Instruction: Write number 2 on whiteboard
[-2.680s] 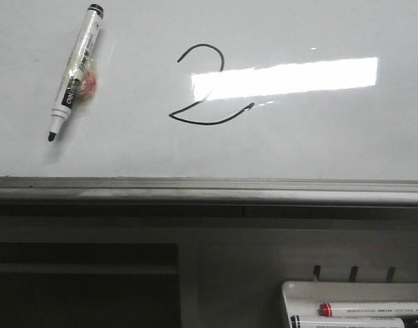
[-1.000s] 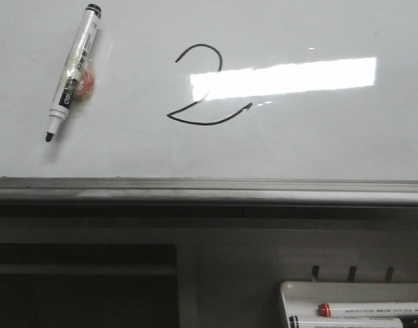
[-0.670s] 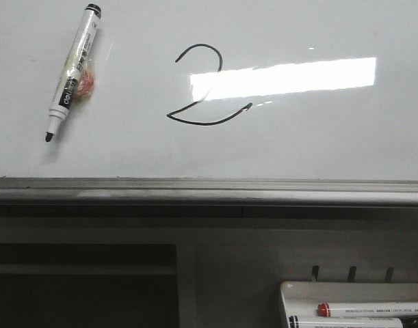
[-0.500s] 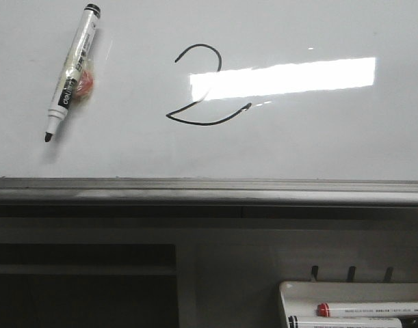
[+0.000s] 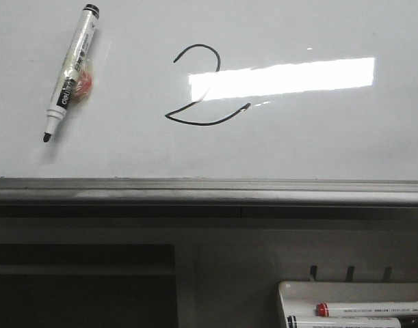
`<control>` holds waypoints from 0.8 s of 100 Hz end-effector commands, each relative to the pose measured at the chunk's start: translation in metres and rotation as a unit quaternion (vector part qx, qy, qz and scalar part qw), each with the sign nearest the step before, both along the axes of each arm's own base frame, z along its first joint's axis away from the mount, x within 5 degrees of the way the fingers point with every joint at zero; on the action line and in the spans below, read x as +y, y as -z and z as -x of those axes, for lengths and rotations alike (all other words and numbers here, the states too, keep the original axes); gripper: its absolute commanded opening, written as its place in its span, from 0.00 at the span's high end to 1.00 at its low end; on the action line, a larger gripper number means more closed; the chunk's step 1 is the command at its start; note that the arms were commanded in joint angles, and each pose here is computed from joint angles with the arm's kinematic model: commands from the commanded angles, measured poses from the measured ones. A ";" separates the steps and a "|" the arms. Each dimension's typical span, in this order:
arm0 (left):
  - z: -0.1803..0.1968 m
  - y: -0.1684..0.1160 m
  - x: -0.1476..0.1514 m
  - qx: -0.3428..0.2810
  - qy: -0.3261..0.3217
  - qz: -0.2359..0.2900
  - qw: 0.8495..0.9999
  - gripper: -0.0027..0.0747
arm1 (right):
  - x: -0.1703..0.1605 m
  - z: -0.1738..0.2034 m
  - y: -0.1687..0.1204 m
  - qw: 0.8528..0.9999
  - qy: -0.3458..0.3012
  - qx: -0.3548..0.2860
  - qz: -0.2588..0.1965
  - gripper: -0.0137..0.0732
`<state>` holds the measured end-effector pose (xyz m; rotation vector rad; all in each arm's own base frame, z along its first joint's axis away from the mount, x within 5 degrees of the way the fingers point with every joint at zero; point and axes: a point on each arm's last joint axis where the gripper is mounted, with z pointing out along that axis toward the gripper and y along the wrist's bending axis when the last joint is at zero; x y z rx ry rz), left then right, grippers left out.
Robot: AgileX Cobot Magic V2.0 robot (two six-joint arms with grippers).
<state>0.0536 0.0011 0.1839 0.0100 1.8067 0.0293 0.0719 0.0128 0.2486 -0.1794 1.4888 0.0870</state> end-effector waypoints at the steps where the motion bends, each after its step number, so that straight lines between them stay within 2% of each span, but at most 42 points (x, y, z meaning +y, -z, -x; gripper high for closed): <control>1: 0.000 -0.003 0.000 -0.039 0.003 -0.001 0.999 0.99 | -0.005 0.002 -0.005 0.998 0.038 -0.045 -0.001 0.93; 17: 0.000 -0.003 0.000 -0.039 0.003 -0.001 0.999 0.99 | -0.013 0.005 0.019 0.995 0.091 -0.030 -0.005 0.93; 30: 0.000 -0.003 0.000 -0.039 0.003 -0.001 0.999 0.99 | -0.014 0.009 0.041 0.994 0.102 -0.022 -0.007 0.93; 33: 0.000 -0.003 0.000 -0.039 0.003 -0.001 0.999 0.99 | -0.015 0.010 0.046 0.994 0.107 0.008 -0.005 0.93; 49: 0.000 -0.003 0.000 -0.041 0.003 -0.001 0.999 0.99 | -0.017 0.017 0.061 0.990 0.118 0.074 -0.002 0.93; 61: 0.000 -0.004 0.000 -0.043 0.003 -0.001 0.999 0.99 | -0.018 0.019 0.075 0.980 0.124 0.154 -0.004 0.93; 80: 0.000 -0.004 0.000 -0.043 0.003 -0.001 0.999 0.99 | -0.018 0.019 0.074 0.981 0.123 0.147 -0.005 0.93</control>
